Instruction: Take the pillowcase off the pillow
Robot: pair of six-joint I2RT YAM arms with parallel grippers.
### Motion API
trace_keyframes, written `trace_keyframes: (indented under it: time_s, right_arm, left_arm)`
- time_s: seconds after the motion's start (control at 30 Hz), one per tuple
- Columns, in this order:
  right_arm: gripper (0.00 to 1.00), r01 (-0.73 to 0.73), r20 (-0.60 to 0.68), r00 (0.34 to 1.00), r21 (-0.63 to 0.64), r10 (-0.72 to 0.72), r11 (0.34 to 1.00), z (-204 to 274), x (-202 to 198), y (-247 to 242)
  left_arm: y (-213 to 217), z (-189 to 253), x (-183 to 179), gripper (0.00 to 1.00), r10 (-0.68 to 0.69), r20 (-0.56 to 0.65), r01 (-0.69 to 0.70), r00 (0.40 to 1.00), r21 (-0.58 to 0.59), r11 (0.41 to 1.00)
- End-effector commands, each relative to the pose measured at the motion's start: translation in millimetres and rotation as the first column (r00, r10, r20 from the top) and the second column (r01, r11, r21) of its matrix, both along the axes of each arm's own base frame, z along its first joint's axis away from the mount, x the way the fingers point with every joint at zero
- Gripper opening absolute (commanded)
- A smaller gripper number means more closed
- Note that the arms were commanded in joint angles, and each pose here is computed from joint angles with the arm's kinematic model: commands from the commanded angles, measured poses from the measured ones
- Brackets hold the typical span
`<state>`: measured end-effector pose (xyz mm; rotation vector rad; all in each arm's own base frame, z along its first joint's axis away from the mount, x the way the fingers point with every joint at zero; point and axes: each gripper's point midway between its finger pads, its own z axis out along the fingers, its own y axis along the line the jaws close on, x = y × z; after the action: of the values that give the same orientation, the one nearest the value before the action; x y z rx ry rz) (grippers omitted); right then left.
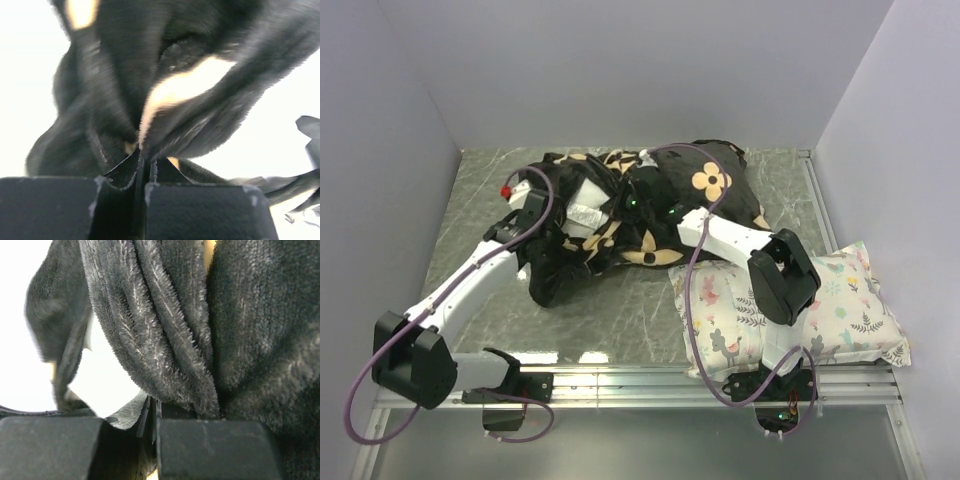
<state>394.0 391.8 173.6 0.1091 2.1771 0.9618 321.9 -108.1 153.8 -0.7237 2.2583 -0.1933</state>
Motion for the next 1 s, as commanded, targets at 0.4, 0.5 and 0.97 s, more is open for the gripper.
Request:
trace_keyframes:
  time_s: [0.4, 0.5, 0.97]
  right_arm:
    - [0.0, 0.355, 0.082, 0.93, 0.047, -0.357, 0.934, 85.3, 90.0, -129.2]
    - [0.0, 0.352, 0.086, 0.931, 0.056, -0.355, 0.934, 89.7, 89.2, -134.8]
    - [0.0, 0.061, 0.226, 0.974, -0.238, -0.005, 0.969, 68.5, 20.5, -62.6]
  left_arm:
    - [78.4, -95.6, -50.9, 0.0, 0.209, -0.233, -0.237, 0.95, -0.099, 0.966]
    - [71.7, -129.4, -58.6, 0.0, 0.209, -0.294, -0.259, 0.933, -0.145, 0.955]
    - [52.1, -156.6, -50.4, 0.01, 0.157, -0.308, -0.217, 0.938, -0.169, 0.961]
